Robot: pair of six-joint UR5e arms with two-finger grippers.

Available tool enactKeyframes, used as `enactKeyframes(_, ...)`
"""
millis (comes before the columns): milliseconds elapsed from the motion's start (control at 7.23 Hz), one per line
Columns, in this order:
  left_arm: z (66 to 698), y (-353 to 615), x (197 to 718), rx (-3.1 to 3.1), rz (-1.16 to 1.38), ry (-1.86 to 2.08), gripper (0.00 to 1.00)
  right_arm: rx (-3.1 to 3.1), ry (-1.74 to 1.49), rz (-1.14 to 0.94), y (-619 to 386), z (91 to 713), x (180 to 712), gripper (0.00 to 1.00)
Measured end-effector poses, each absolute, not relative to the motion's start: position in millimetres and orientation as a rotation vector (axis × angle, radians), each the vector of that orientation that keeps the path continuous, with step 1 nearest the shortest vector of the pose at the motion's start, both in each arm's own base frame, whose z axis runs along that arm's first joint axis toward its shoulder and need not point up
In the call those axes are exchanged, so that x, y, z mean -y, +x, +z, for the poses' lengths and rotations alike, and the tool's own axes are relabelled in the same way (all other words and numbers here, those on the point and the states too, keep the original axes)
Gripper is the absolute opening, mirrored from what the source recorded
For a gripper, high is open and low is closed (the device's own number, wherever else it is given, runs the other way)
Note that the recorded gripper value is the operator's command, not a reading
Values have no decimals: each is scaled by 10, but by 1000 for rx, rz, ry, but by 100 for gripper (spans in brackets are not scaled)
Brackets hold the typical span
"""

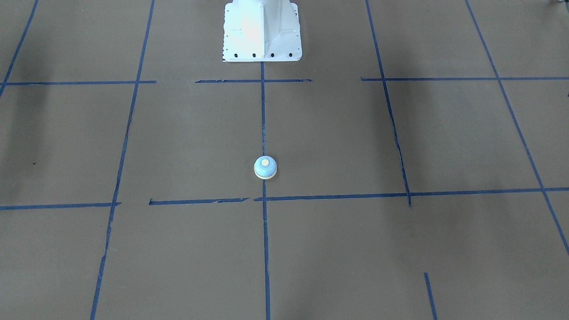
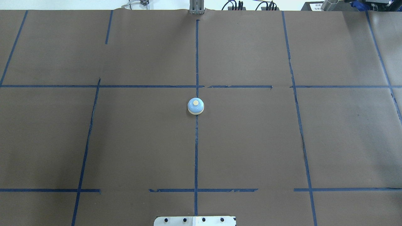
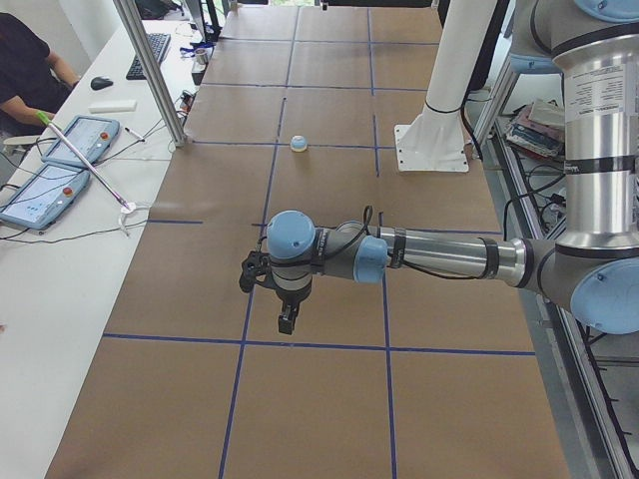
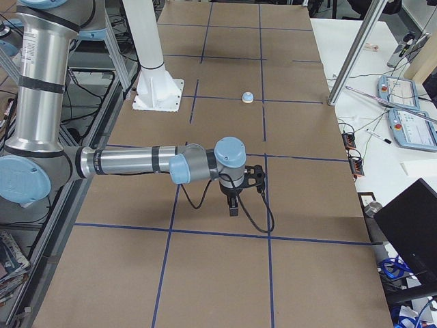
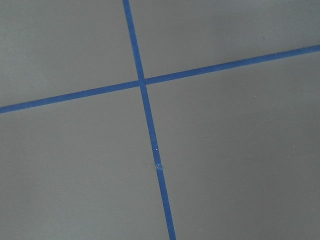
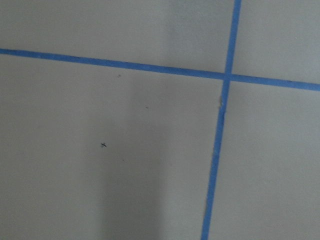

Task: Place and press bell with both arms

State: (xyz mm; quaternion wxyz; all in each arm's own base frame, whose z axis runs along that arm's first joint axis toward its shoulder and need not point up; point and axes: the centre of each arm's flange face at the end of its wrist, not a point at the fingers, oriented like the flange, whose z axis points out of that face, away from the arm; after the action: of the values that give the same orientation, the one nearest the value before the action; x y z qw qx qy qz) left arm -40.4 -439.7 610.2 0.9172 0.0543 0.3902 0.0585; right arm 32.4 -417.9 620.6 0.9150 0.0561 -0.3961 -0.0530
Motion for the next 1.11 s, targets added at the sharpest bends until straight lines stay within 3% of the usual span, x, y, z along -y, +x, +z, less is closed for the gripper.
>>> enactKeyframes(277, 6129, -403, 4311, -804, 110, 100, 100, 829, 105, -147, 569, 6633, 4058, 100)
enactKeyframes(1107, 5902, -378, 4293, -794, 67, 26, 100, 818, 75, -190, 449, 6481, 4405, 100)
